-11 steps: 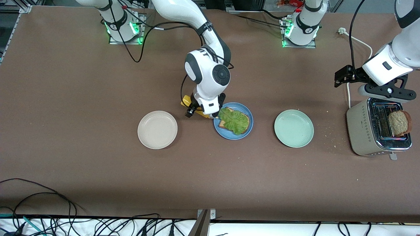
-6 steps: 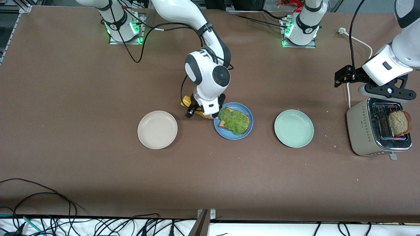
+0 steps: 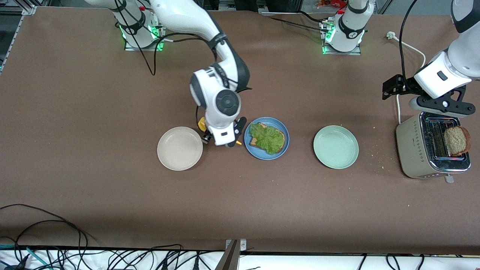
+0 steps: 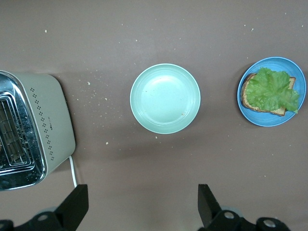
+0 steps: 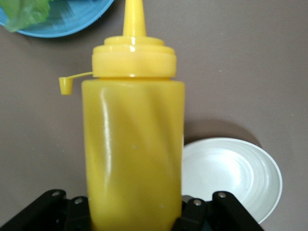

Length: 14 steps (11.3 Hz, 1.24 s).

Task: Make sandwich in blue plate with both arms
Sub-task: 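Carry the mustard bottle with the right gripper back beside the white plate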

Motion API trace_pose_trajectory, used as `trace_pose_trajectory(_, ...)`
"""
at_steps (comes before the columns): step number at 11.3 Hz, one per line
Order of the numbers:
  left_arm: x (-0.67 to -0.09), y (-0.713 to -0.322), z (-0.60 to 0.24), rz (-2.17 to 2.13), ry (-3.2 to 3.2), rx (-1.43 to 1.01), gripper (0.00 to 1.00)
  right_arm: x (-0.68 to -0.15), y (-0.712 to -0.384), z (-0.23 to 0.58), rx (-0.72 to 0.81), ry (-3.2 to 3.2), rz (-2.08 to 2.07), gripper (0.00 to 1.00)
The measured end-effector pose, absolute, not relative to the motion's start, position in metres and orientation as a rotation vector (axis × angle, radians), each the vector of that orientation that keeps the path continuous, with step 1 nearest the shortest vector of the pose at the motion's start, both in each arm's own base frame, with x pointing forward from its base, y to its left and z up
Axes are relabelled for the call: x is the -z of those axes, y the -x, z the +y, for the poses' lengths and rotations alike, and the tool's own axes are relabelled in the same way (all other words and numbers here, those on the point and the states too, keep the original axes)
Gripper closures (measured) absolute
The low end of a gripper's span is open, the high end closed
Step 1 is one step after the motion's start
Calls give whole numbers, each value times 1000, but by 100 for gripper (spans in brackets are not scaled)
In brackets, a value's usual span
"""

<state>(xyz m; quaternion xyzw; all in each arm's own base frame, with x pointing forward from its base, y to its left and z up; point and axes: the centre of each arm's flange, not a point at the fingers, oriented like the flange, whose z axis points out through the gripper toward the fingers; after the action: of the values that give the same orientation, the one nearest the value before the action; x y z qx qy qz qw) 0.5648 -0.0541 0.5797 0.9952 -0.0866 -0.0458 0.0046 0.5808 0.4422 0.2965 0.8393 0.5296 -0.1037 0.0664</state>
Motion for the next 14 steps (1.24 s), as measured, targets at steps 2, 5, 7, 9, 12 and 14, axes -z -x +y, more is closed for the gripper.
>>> trace_pose_trajectory(2,-579,-565,-54,-272,-3117,144,0,-332,-611,393,309,-2614,1674,95)
trace_pose_trajectory(5,-580,-565,-55,-275,-3117,144,0,-383,-653,296,240,-2715,1871,95)
trace_pose_trajectory(7,-580,-565,-54,-272,-3117,144,0,-401,-665,247,194,-2740,2002,95)
trace_pose_trajectory(9,-580,-565,-49,-258,-3118,145,0,-404,-676,206,99,-2753,2175,95)
trace_pose_trajectory(12,-580,-566,-46,-250,-3118,146,0,-389,-692,141,-94,-2733,2444,95)
trace_pose_trajectory(14,-576,-568,-37,-225,-3118,158,0,-363,-698,114,-209,-2693,2612,95)
